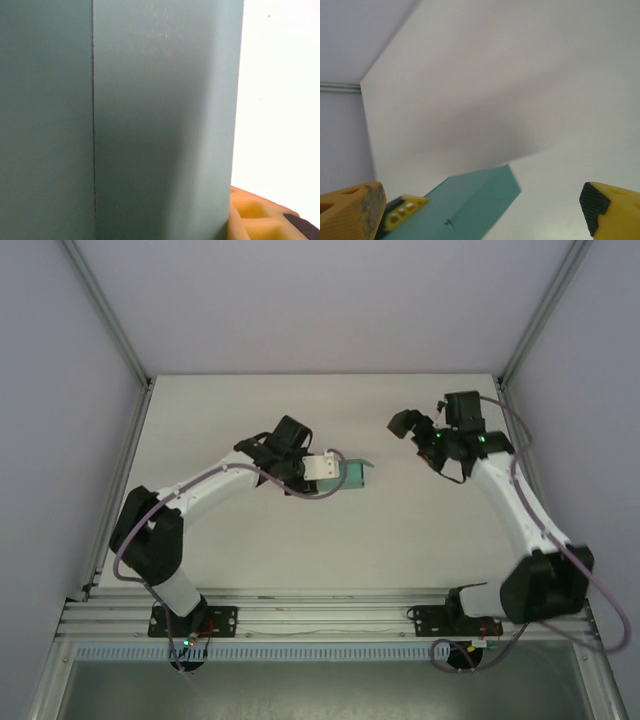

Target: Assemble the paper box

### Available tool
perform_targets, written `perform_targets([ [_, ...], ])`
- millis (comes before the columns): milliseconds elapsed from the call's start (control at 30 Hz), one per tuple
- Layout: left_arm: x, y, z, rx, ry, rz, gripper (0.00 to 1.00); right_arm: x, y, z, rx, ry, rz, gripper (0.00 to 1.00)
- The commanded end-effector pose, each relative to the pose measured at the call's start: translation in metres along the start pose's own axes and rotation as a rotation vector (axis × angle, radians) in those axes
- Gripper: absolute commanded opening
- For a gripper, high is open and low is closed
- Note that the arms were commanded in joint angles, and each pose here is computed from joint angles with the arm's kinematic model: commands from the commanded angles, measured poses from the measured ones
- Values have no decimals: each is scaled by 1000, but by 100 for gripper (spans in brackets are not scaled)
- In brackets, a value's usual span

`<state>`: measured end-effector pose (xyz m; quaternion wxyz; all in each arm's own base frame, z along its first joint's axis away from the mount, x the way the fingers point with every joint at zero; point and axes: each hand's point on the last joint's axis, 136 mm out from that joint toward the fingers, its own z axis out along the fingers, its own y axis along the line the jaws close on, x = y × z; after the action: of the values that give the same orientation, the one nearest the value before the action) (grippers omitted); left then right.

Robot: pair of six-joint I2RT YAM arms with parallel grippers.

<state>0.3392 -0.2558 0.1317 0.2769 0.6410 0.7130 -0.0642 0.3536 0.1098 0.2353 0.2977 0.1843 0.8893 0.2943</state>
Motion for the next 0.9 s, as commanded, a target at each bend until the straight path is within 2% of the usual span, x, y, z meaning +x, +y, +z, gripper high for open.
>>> perform_targets([
  [0,15,-21,7,180,97,-55,38,-24,-22,-8,85,-252,-340,100],
  [33,20,-21,10,201,126,-70,38,-25,-23,-11,67,-304,-368,100],
  [100,22,-26,15,249,160,-83,38,-7,-5,-12,-70,-296,-530,100],
  [200,28,-30,21,279,183,-86,38,32,17,-13,-255,-168,-749,100],
  [267,30,-29,24,281,196,-91,38,54,22,-9,-314,-78,-840,100],
  [400,33,-29,30,296,223,-104,38,69,21,15,-268,41,-926,94],
  [600,31,-26,35,307,224,-106,40,85,22,52,-244,253,-982,72],
  [700,30,-25,37,306,218,-107,41,95,20,65,-245,337,-1006,63],
  [800,29,-24,40,304,217,-118,41,104,16,72,-242,396,-1020,59],
  [867,28,-23,40,302,213,-132,41,107,13,77,-224,404,-1027,52],
])
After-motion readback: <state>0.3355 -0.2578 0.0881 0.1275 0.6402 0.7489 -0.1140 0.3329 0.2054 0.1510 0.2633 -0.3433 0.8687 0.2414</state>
